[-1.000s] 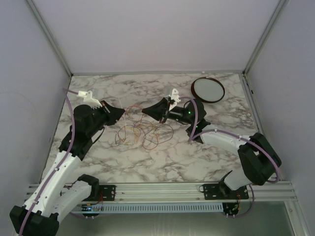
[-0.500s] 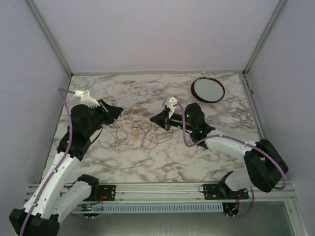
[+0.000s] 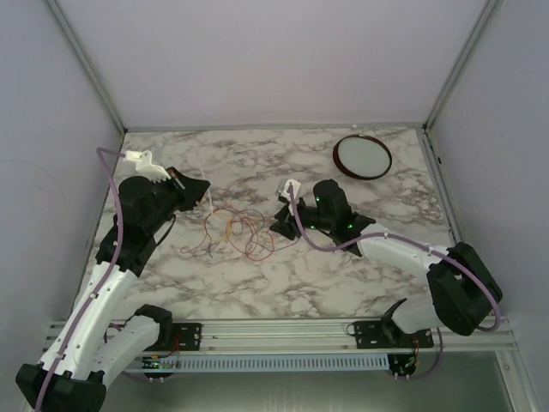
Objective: Zip-tie the wires
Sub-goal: Adjust the cable at the center of the board.
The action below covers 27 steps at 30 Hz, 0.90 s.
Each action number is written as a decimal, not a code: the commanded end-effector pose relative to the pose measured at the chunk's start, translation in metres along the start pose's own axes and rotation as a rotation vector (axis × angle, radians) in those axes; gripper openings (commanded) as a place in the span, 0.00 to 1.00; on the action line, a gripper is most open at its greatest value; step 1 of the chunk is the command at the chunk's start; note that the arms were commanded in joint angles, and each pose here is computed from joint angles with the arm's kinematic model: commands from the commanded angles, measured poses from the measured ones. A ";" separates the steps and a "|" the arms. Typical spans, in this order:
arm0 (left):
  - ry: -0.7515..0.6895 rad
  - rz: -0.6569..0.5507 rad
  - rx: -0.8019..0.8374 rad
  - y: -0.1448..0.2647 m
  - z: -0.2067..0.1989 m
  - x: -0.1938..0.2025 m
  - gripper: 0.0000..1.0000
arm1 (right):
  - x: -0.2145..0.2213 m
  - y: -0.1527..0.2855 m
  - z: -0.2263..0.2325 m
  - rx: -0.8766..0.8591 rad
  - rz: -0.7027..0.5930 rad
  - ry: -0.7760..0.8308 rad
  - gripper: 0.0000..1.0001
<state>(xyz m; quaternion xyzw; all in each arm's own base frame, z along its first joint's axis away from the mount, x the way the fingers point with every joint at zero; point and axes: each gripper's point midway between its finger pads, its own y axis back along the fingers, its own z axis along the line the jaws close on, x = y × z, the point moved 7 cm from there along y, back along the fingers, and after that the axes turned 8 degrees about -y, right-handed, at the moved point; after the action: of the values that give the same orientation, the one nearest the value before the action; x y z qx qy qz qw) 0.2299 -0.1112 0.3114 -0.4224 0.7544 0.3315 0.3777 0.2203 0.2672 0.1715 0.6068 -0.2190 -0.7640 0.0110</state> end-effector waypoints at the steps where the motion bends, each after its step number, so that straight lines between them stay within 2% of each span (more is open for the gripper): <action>1: -0.026 -0.016 0.042 0.003 -0.008 -0.012 0.00 | -0.067 0.006 0.000 -0.006 -0.160 0.110 0.42; 4: -0.030 -0.010 0.054 0.004 -0.009 -0.011 0.00 | -0.082 -0.001 0.003 -0.074 -0.213 0.127 0.42; 11: -0.037 0.014 0.082 0.006 -0.010 -0.005 0.00 | -0.087 -0.027 -0.025 -0.047 -0.252 0.095 0.43; 16: -0.038 0.018 0.103 0.006 -0.013 -0.005 0.00 | -0.077 -0.045 -0.036 -0.065 -0.221 0.056 0.44; 23: -0.028 0.012 0.105 0.006 -0.014 -0.008 0.00 | -0.054 -0.041 -0.010 -0.291 -0.103 -0.007 0.49; 27: -0.023 0.013 0.111 0.006 -0.014 -0.007 0.00 | -0.045 -0.039 0.001 -0.343 -0.087 -0.007 0.54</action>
<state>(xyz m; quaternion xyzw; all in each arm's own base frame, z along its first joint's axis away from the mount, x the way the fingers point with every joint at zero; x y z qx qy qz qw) 0.2255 -0.1175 0.3119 -0.3895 0.7715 0.3148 0.3924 0.2593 0.3139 0.1845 0.5941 -0.1122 -0.7952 0.0465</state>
